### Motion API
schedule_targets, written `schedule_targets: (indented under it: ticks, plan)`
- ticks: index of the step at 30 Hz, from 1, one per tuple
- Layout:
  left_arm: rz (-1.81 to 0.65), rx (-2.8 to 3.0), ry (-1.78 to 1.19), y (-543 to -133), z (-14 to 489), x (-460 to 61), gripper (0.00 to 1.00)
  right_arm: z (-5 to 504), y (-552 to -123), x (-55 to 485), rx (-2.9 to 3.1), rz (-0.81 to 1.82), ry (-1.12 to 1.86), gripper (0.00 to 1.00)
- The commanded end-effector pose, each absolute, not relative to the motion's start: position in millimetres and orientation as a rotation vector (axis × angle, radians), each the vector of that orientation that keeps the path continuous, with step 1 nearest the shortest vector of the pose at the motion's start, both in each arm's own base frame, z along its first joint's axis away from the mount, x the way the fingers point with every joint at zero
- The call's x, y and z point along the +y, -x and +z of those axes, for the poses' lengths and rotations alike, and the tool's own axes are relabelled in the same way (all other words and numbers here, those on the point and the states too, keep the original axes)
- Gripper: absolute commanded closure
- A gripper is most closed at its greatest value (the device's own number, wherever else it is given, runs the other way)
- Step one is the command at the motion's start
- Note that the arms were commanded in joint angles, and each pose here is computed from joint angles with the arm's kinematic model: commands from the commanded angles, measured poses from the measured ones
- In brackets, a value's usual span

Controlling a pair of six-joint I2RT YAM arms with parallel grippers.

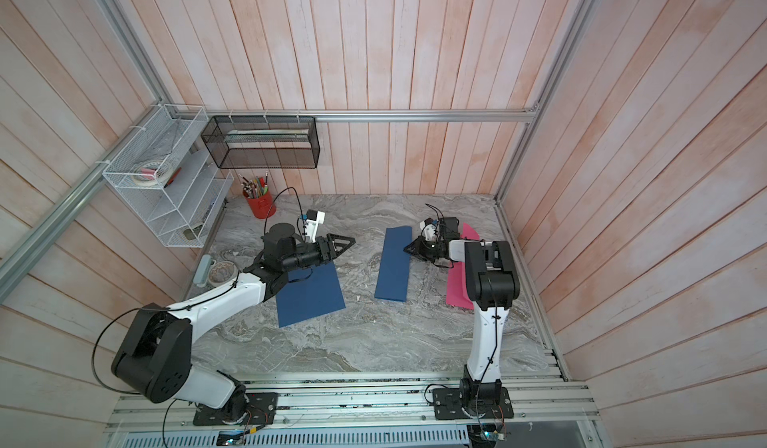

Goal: Fold the rectangular paper in half along the long edge
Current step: Move the paper to the center of the board.

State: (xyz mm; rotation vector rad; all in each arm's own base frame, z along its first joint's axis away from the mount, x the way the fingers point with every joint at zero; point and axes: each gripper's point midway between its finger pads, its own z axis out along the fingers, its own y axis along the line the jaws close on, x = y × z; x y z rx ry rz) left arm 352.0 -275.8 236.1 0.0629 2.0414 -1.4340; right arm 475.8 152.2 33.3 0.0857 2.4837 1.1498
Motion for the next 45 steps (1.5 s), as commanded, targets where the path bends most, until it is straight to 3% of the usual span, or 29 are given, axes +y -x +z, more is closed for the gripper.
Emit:
schedule_targets:
  ticks: [1,5,8,14,19,29,32,39,45]
  plan:
    - [-1.327,2.095,0.034,-350.8,220.6,-244.9,0.33,54.7,-476.1,135.8,2.505,1.047,-0.093,0.65]
    - [-1.224,2.082,0.073,-353.0,230.7,-221.9,0.36,137.9,-464.7,137.2,2.362,1.056,-0.025,0.61]
    - [-1.173,2.099,0.071,-352.5,230.0,-216.6,0.37,176.4,-452.9,108.7,2.288,0.956,-0.115,0.58]
    - [-1.04,2.201,0.177,-349.0,199.2,-185.8,0.42,189.3,-420.2,61.8,2.222,0.972,-0.253,0.58]
    - [-0.988,2.27,0.415,-340.9,154.1,-140.3,0.44,192.2,-392.8,108.7,2.204,1.135,-0.103,0.58]
    - [-0.843,2.414,0.702,-336.6,85.0,-96.9,0.59,143.9,-354.2,307.5,2.343,1.295,0.396,0.57]
    - [-0.863,2.408,0.685,-344.4,79.4,-100.0,0.75,115.6,-353.2,340.8,2.397,1.323,0.43,0.57]
    - [-0.916,2.393,0.647,-372.4,75.4,-110.4,0.92,68.1,-361.2,380.4,2.485,1.302,0.469,0.57]
    - [-0.957,2.425,0.63,-384.3,54.3,-120.7,0.99,47.0,-361.5,378.3,2.536,1.257,0.446,0.55]
